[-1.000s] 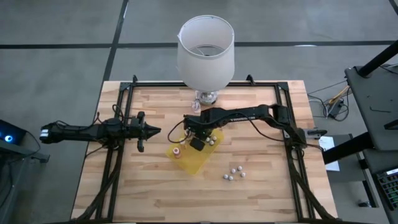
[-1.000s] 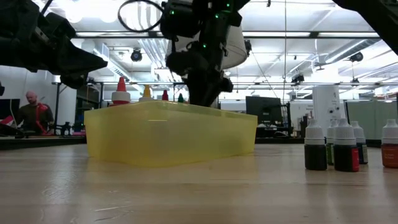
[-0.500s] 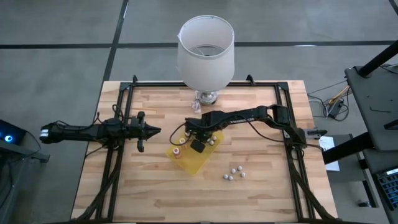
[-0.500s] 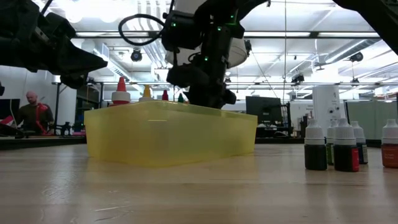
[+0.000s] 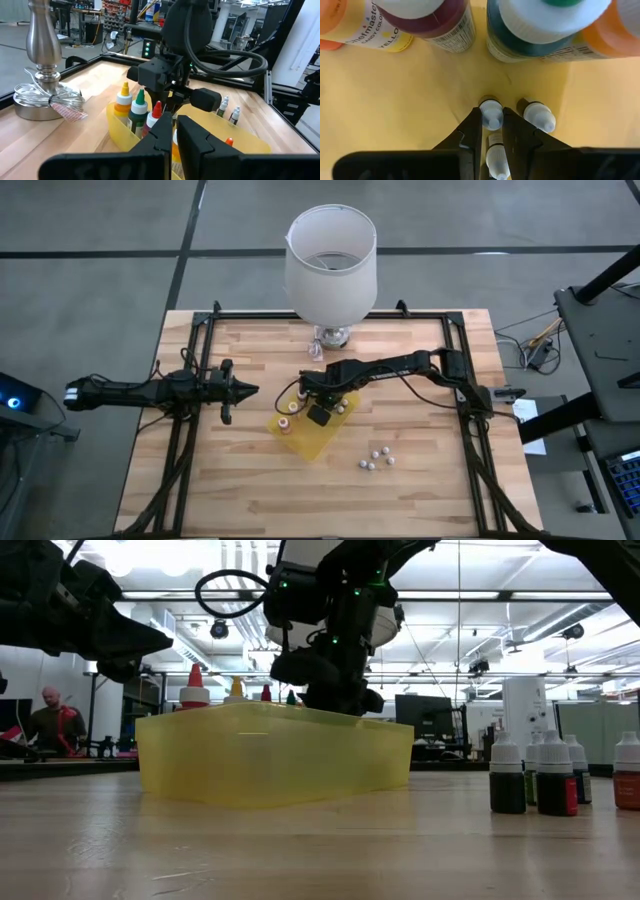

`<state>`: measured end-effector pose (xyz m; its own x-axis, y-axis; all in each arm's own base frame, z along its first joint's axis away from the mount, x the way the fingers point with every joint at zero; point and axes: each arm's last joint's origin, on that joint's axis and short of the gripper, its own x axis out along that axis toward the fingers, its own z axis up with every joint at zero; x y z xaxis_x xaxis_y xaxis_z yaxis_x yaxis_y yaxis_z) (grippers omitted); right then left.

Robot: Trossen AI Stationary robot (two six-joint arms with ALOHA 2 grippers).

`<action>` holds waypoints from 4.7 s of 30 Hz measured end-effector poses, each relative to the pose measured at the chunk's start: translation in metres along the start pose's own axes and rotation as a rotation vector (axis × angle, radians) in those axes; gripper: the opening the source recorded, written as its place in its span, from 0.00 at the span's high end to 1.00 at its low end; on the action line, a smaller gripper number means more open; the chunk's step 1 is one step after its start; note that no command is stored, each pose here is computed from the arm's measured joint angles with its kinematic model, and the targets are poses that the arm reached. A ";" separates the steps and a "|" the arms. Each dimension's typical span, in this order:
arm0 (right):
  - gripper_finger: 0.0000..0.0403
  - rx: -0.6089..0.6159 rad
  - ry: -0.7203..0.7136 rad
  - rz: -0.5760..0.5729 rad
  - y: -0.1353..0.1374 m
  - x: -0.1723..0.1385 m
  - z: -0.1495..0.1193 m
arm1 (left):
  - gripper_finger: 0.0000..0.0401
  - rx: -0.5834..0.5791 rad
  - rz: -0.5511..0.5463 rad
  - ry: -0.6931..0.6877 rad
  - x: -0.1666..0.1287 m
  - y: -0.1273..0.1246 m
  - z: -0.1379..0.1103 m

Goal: Pick & Place food coloring
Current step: Put the small top green food coloring bottle into the yellow bin, then put the small orange food coloring bottle into the yellow bin

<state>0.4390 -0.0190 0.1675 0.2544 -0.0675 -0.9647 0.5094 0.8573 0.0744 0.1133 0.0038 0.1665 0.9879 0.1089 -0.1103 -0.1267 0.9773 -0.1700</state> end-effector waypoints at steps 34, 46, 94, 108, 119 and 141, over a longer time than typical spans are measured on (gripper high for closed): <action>0.62 -0.041 -0.101 0.071 0.004 -0.073 -0.007 | 1.00 0.000 0.000 0.000 0.000 0.000 0.000; 0.61 -0.232 -0.116 0.119 0.020 -0.107 -0.058 | 1.00 0.000 0.000 0.000 0.000 0.000 0.000; 0.45 -0.570 0.048 0.255 0.028 -0.107 -0.220 | 1.00 0.002 0.003 0.015 0.000 0.000 -0.001; 0.45 -0.133 0.087 0.192 0.031 -0.103 -0.233 | 1.00 0.002 0.003 0.015 0.000 0.000 -0.001; 0.45 0.021 0.116 0.164 0.030 -0.099 -0.240 | 1.00 0.002 0.003 0.014 0.000 0.000 -0.001; 0.45 0.076 0.168 0.079 0.041 -0.073 -0.241 | 1.00 0.002 0.004 0.019 0.000 0.000 -0.002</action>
<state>0.2426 0.1442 0.1804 0.1583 0.0898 -0.9833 0.5555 0.8152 0.1638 0.1131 0.0038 0.1647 0.9856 0.1092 -0.1292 -0.1302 0.9772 -0.1677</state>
